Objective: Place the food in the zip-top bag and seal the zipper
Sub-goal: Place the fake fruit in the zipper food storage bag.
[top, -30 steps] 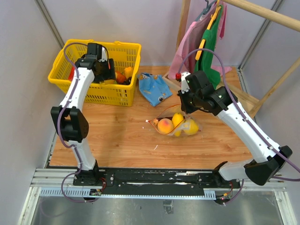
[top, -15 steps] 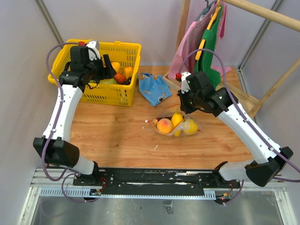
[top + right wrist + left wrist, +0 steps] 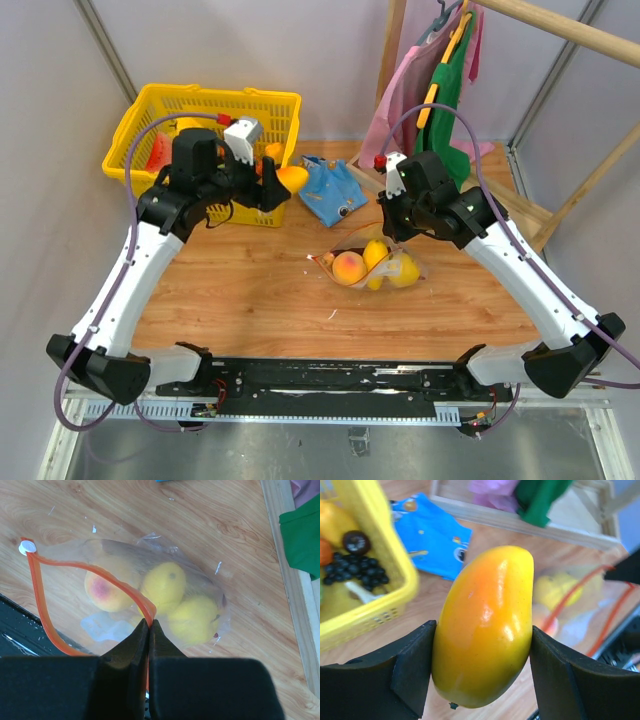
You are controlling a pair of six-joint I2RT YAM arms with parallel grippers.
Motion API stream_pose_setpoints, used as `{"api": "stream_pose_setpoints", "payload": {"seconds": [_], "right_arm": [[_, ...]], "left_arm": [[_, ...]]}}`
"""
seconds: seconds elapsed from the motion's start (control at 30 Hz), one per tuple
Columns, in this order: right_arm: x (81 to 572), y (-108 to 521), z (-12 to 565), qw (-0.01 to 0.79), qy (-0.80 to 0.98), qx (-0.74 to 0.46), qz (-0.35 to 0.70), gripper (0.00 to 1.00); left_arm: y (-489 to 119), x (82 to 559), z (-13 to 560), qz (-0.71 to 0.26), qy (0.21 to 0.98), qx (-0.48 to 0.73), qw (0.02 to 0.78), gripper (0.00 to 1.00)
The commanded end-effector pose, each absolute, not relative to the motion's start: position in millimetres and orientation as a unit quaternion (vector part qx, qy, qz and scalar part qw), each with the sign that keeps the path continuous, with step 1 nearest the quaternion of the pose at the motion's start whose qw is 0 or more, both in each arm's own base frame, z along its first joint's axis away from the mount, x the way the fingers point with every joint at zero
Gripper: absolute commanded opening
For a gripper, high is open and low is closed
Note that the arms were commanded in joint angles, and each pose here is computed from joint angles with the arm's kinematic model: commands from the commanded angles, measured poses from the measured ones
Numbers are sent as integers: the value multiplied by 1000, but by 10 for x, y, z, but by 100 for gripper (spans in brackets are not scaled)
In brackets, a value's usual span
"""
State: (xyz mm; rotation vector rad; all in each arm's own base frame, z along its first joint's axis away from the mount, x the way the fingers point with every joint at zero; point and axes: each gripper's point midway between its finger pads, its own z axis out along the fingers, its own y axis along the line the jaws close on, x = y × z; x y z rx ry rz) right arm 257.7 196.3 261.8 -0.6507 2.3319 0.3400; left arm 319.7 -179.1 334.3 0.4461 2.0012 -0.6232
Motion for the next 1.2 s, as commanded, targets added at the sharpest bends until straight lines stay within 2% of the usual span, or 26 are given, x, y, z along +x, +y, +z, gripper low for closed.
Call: {"api": "stream_pose_setpoints", "payload": {"seconds": [0.0,0.27,0.5,1.17], "right_arm": [[2584,2049,2659,352,890,-251,146,1],[2568,2061,2652,350,890,-249,151,1],[2543,2078,2654,350,889,-247,160,1],[2460,2168,2669,350,881,-252,195,1]], "left_arm": [[-2125,2829,3417,-311,775,274,477,0],[-2620,2285,3267,-352,737,370,443,1],[-2920,2117,3014,-358,741,400,404,0],[-3426,2237,2411,-325,775,400,367,1]]}}
